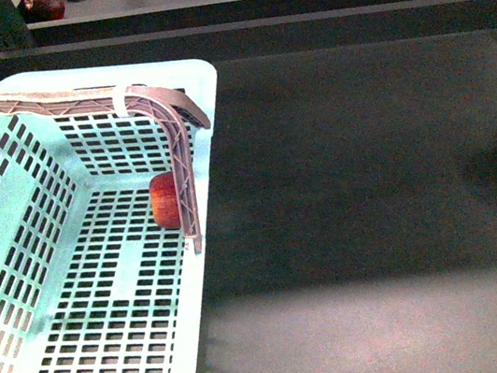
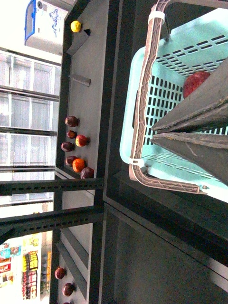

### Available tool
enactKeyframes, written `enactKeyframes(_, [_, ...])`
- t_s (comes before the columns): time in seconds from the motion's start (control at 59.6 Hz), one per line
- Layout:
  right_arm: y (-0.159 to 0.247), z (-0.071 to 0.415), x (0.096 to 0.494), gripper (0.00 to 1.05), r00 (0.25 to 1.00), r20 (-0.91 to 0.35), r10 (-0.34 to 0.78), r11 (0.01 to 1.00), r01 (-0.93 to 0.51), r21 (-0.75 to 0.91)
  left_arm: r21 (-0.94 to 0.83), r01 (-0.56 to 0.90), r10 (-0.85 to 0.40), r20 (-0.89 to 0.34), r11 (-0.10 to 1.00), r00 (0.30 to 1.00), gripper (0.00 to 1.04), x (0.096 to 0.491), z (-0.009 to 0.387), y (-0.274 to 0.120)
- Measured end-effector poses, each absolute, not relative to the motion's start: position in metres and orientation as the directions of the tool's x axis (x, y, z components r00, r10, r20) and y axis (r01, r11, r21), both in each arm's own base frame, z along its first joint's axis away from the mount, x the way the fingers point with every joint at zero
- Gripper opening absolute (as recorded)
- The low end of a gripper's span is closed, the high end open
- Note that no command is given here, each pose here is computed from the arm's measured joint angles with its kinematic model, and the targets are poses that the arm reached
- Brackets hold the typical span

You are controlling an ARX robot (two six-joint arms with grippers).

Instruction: Pick apple with right arm and hold basket with left

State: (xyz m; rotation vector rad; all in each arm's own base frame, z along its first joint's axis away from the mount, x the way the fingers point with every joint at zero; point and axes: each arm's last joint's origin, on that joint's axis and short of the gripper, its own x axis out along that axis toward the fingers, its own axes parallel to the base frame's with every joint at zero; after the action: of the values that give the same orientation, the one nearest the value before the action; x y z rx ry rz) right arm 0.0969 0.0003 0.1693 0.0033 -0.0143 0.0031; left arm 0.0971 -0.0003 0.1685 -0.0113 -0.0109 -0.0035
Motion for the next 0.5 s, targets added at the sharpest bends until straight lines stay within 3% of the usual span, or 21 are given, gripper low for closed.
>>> enactKeyframes(0.419, [0.0003,0.1693,0.0969,0.96,1.0,0.014,0.003,1.0,-0.003,0.003,-0.011,0.004,-0.003,0.011,1.0,1.0,0.97,0.0971,0.1685,-0.0003])
enactKeyframes(0.503, [0.0003,0.1693,0.0969,0.96,1.0,0.014,0.003,1.0,-0.003,0.003,-0.009,0.004,-0.003,0.011,1.0,1.0,0.97,0.0971,0.1685,-0.0003])
